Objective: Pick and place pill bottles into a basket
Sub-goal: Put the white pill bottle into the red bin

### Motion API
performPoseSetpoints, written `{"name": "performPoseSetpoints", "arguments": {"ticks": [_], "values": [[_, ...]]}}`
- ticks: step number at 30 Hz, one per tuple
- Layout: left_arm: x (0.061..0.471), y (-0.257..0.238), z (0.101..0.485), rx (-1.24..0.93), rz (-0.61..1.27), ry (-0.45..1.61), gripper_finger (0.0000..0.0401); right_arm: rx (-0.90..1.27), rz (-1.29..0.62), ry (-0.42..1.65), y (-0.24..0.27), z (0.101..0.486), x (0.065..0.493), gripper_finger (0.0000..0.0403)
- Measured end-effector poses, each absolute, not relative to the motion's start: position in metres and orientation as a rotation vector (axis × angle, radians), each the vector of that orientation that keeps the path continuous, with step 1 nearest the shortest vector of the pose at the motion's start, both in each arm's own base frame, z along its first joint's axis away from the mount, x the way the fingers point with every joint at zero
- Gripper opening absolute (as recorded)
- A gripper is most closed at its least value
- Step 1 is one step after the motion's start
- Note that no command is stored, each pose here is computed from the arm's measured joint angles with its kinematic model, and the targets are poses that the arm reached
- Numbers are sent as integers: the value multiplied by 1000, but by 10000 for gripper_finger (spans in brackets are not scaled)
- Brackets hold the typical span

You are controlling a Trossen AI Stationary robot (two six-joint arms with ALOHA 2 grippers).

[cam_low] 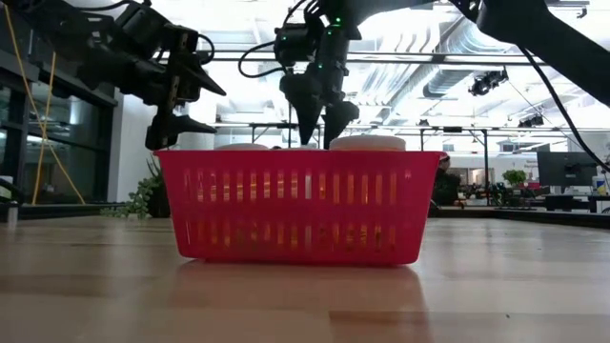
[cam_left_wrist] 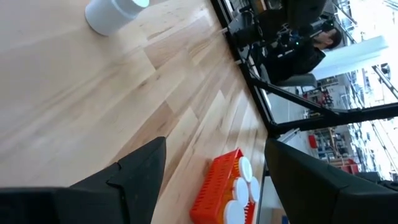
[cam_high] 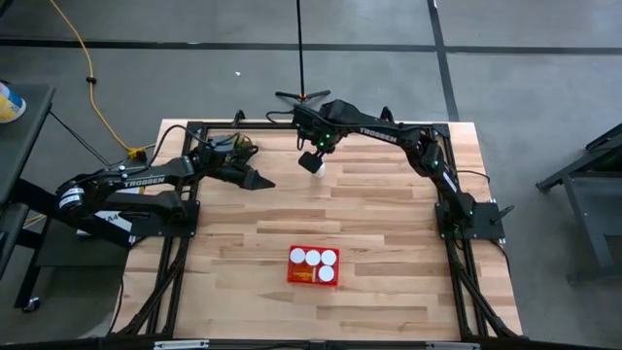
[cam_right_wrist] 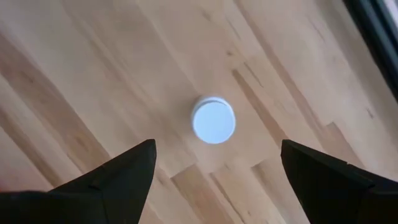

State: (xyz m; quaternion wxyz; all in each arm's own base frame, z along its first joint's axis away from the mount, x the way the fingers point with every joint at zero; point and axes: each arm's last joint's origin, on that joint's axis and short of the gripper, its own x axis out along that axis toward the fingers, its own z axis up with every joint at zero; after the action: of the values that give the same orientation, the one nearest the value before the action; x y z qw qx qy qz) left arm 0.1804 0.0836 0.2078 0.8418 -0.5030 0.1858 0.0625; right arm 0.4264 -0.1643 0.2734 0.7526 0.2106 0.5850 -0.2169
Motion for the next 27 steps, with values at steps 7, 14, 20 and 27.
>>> {"name": "performPoseSetpoints", "arguments": {"ticks": [7, 14, 20, 27], "values": [[180, 84, 208, -1061, 136, 391, 308, 367, -494, 1290, -165, 273, 426, 332], [180, 84, 208, -1053, 138, 390, 308, 334, -465, 1267, -166, 274, 429, 332], [180, 84, 208, -1033, 144, 388, 308, 392, -533, 1217, -168, 275, 432, 332], [180, 84, 208, -1032, 143, 387, 308, 473, -536, 1308, -166, 258, 431, 355]]}}
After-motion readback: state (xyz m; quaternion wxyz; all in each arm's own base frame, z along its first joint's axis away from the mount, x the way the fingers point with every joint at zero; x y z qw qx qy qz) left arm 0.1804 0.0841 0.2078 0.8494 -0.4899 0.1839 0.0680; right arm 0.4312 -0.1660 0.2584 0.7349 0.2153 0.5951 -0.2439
